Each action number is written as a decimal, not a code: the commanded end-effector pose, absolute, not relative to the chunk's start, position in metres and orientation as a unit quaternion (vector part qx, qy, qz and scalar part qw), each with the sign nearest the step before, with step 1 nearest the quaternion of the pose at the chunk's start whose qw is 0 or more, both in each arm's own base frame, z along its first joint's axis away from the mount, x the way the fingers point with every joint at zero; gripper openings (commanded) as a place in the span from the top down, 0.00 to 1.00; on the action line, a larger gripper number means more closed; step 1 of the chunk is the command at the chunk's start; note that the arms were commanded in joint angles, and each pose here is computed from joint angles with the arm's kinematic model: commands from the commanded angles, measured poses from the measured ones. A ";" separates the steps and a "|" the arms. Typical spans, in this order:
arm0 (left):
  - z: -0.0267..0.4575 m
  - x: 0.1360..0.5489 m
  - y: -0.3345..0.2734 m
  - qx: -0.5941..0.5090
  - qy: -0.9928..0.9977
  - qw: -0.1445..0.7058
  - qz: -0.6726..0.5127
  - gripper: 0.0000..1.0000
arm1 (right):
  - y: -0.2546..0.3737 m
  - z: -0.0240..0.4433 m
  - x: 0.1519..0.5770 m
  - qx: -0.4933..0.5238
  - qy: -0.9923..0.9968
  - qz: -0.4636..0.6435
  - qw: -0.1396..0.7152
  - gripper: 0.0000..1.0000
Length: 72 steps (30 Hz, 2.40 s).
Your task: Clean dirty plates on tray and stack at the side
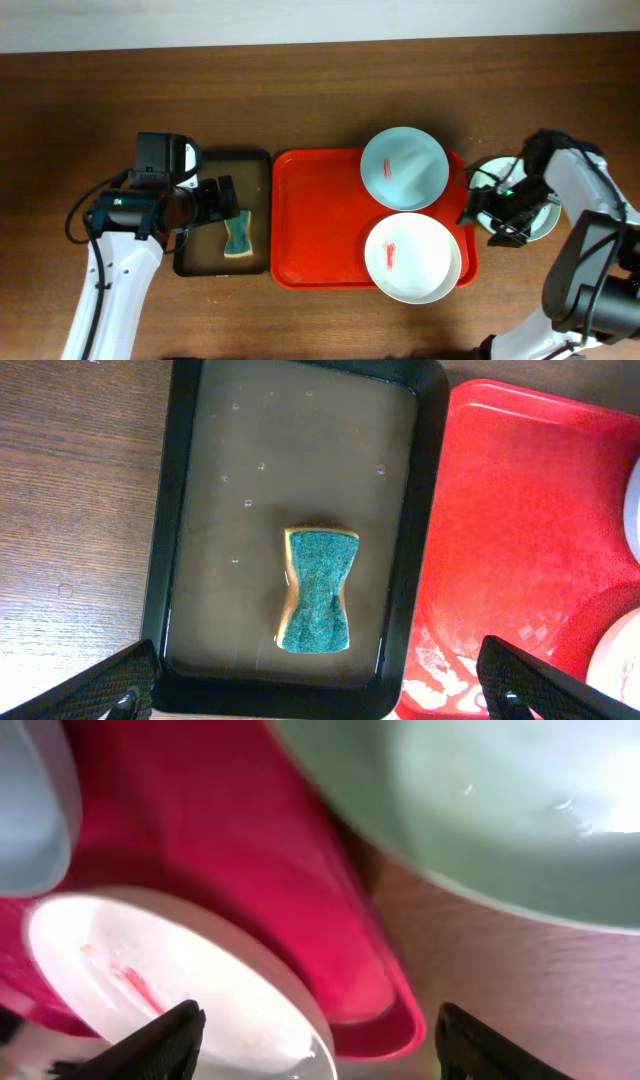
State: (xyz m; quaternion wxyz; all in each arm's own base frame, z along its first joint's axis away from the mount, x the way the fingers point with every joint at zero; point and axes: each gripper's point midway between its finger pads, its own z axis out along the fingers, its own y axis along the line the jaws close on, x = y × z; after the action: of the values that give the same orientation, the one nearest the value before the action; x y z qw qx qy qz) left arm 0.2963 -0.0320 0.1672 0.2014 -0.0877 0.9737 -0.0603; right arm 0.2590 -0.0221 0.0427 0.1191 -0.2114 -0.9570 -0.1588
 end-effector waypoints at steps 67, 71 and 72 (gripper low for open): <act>0.175 0.299 -0.033 -0.085 0.971 0.212 -0.066 0.01 | 0.157 0.101 0.311 -0.004 -0.987 -0.153 -0.038 0.32; 0.175 0.299 -0.033 -0.085 0.971 0.213 -0.066 0.01 | 0.153 0.084 0.303 -0.007 -0.989 -0.143 -0.029 0.80; 0.175 0.299 -0.033 -0.085 0.971 0.213 -0.066 0.01 | 0.153 0.077 0.299 -0.005 -0.990 -0.142 -0.025 0.78</act>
State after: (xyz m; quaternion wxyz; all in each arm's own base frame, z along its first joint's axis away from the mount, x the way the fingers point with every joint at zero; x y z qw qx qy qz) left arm 0.2963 -0.0320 0.1672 0.2014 -0.0877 0.9737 -0.0603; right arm 0.3102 0.1556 0.0917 -0.0359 -0.0113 -0.9873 -0.1541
